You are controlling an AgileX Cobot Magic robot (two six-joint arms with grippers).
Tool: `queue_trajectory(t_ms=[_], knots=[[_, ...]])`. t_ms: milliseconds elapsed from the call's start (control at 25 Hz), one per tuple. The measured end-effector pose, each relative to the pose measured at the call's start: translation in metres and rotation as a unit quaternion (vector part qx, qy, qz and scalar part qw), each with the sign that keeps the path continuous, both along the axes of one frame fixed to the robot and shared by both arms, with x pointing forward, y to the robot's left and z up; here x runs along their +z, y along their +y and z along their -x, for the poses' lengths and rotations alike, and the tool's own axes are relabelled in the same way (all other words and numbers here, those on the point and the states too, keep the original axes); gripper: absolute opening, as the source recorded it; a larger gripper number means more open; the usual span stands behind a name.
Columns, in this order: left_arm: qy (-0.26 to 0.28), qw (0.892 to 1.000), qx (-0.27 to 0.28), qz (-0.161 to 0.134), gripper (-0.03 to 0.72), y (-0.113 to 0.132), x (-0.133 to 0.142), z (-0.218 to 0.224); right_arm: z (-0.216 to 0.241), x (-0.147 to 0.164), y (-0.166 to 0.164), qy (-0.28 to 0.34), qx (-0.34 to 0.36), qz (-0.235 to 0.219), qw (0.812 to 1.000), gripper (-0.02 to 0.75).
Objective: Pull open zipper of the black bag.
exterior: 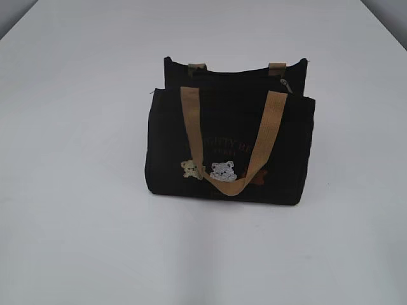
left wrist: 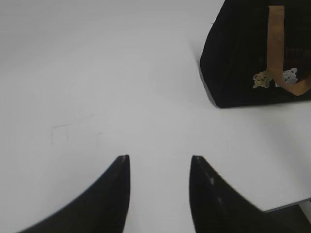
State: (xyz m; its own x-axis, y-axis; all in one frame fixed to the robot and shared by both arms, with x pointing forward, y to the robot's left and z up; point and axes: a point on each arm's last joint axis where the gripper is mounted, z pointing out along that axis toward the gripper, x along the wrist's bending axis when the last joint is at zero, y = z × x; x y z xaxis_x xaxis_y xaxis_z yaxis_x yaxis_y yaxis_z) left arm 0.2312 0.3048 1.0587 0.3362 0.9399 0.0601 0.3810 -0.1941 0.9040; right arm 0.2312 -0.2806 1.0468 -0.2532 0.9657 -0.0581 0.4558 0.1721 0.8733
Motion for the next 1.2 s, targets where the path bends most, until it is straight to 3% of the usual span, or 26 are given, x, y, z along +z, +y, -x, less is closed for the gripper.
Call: queue_trajectory(t_ms=[320, 640, 1200], knots=[[0.000, 1.000, 0.010, 0.000, 0.309, -0.0002, 0.0000, 0.0001, 0.0000, -0.0001, 0.0001, 0.000, 0.000, 0.000, 1.000, 0.233], [0.000, 0.989, 0.145, 0.001, 0.309, -0.0027, 0.0000, 0.0011, 0.0000, 0.0000, 0.0002, 0.000, 0.001, -0.001, 1.000, 0.233], [0.000, 0.989, 0.151, 0.003, 0.309, -0.0032, 0.0000, 0.0011, 0.0001, 0.0001, 0.0008, 0.000, 0.003, -0.004, 1.000, 0.233]])
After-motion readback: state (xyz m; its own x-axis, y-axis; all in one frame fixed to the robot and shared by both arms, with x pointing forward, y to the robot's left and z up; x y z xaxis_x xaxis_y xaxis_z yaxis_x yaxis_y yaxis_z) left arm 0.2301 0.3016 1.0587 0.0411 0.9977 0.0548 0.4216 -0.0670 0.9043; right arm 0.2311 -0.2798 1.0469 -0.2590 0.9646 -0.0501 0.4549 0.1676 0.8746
